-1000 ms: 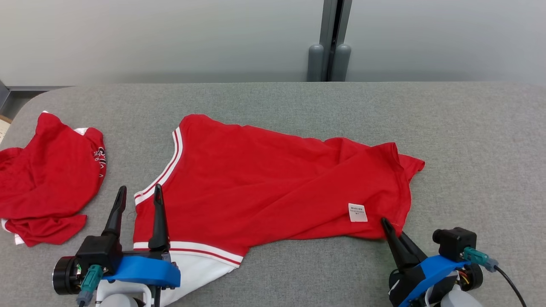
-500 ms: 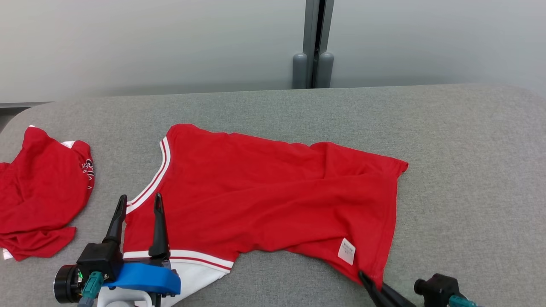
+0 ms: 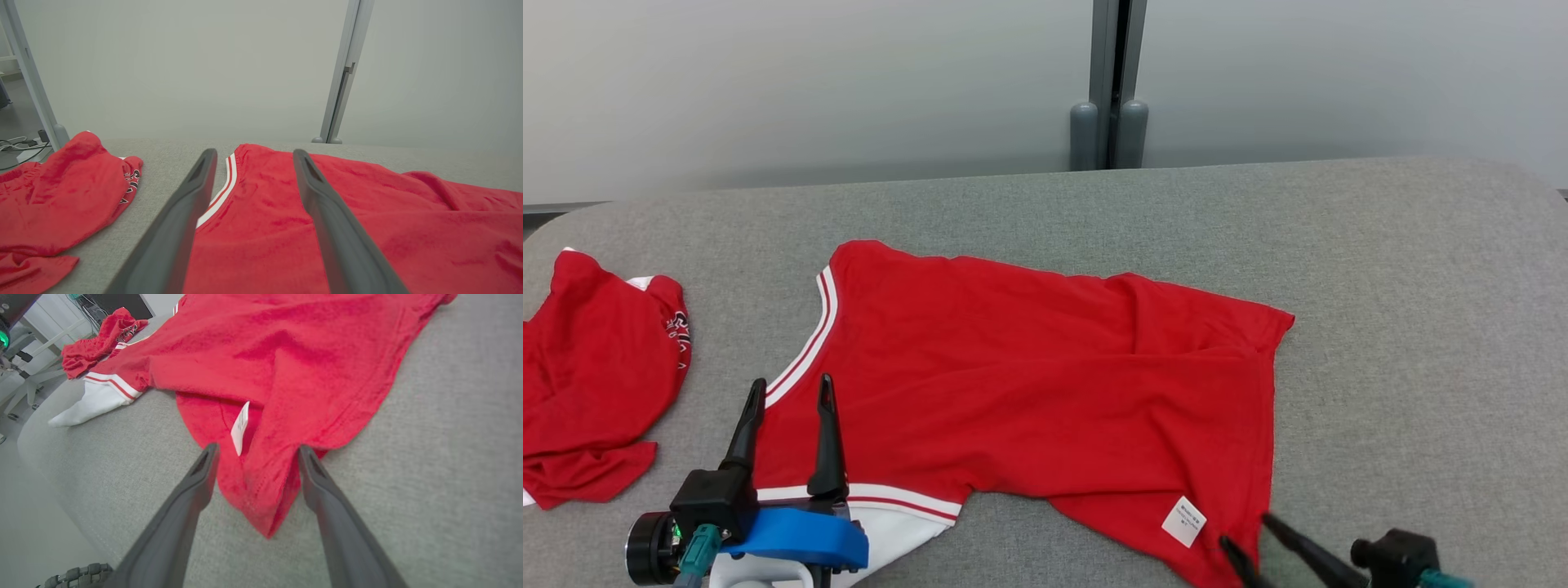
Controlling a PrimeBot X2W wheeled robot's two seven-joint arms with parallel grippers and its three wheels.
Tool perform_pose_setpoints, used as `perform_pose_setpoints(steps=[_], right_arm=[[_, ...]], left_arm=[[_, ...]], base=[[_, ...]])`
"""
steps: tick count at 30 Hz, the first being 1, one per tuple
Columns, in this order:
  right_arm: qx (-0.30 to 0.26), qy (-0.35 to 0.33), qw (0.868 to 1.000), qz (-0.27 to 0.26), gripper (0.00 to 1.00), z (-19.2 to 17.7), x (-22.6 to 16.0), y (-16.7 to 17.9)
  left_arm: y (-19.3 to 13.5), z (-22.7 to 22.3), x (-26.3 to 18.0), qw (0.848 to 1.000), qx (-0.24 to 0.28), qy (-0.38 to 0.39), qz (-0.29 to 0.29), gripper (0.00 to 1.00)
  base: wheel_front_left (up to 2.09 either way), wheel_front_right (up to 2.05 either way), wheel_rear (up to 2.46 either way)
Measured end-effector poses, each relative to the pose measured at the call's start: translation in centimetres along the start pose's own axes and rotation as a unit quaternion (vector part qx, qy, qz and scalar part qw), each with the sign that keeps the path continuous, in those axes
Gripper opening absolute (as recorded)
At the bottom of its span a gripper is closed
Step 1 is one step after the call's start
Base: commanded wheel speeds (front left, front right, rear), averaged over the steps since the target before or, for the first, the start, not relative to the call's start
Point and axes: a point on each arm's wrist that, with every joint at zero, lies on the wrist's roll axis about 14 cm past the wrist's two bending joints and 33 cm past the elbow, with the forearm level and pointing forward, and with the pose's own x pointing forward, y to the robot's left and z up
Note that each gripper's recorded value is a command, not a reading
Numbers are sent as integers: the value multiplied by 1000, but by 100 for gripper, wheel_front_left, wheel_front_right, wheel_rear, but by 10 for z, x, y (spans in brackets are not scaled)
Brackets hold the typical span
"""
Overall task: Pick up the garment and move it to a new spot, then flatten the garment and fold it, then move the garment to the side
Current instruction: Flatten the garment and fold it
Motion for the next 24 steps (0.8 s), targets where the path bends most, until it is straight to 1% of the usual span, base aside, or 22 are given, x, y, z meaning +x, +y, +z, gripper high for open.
perform_pose_setpoints(steps=[3,6,10,13,19,22,24], right_arm=[[-21,-47,998,-27,100,32,3,-20],[-51,-84,993,-59,100,59,2,-41],[-85,-127,984,-88,100,94,7,-60],[-94,-165,976,-108,100,124,18,-72],[-118,-169,971,-119,100,148,51,-85],[-128,-146,972,-130,100,149,67,-97],[-124,-130,974,-140,100,148,77,-107]], left_arm=[[0,1,0,1000,0,-1,0,100],[1,0,0,1000,0,-1,1,100],[2,-4,1,1000,0,5,3,100],[3,-4,3,1000,1,6,4,100],[7,-3,8,1000,1,3,6,100],[11,-5,8,1000,2,6,12,100],[12,-6,9,1000,2,8,14,100]], base=[[0,0,0],[0,0,0],[0,0,0],[0,0,0],[0,0,0],[0,0,0],[0,0,0]])
